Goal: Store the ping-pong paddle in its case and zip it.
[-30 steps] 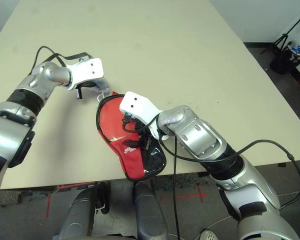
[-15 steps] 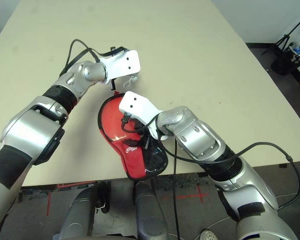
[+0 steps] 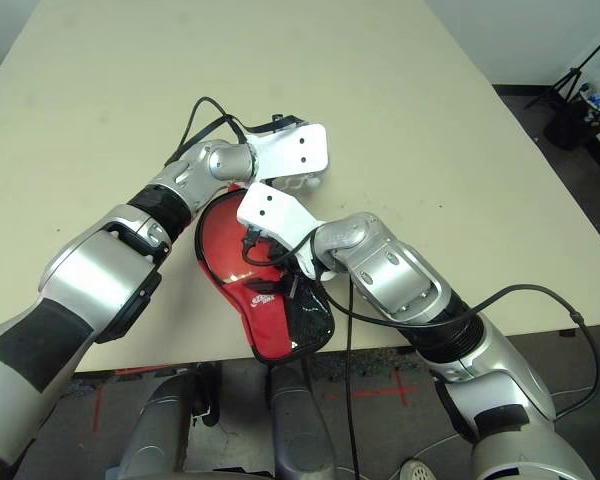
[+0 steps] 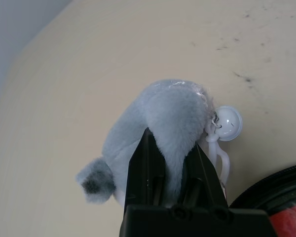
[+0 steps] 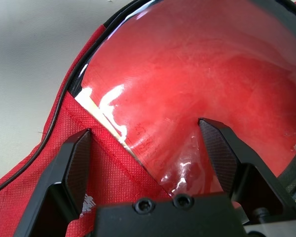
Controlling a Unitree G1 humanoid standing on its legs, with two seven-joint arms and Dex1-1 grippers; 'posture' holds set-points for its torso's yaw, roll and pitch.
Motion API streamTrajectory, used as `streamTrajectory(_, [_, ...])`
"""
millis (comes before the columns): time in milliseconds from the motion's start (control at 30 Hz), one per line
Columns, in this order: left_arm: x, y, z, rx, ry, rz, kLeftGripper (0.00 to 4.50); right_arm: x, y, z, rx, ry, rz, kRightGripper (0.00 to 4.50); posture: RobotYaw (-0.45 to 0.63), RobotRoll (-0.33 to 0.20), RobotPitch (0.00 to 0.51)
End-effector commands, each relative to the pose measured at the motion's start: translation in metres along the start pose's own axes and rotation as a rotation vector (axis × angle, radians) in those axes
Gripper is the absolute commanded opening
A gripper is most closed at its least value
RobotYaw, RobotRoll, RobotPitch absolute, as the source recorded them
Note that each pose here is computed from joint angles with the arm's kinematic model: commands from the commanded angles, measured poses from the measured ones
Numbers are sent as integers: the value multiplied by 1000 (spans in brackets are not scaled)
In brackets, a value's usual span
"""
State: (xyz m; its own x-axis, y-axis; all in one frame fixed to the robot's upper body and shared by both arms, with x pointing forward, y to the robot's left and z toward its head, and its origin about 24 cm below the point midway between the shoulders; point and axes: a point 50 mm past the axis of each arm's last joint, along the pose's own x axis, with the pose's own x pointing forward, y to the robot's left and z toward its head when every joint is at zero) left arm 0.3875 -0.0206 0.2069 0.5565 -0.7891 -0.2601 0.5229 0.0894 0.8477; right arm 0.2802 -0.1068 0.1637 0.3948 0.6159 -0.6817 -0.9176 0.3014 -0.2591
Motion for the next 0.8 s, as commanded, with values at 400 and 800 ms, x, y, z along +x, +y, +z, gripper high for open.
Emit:
streamTrajectory(400, [-34, 47, -5, -236, -130, 40, 3245, 12, 2, -20, 77, 76, 36, 4500, -95, 0, 247])
streamTrajectory(800, [-56, 77, 10, -380, -337, 70, 4469, 13, -1, -22, 79, 75, 31, 4500, -82, 0, 237])
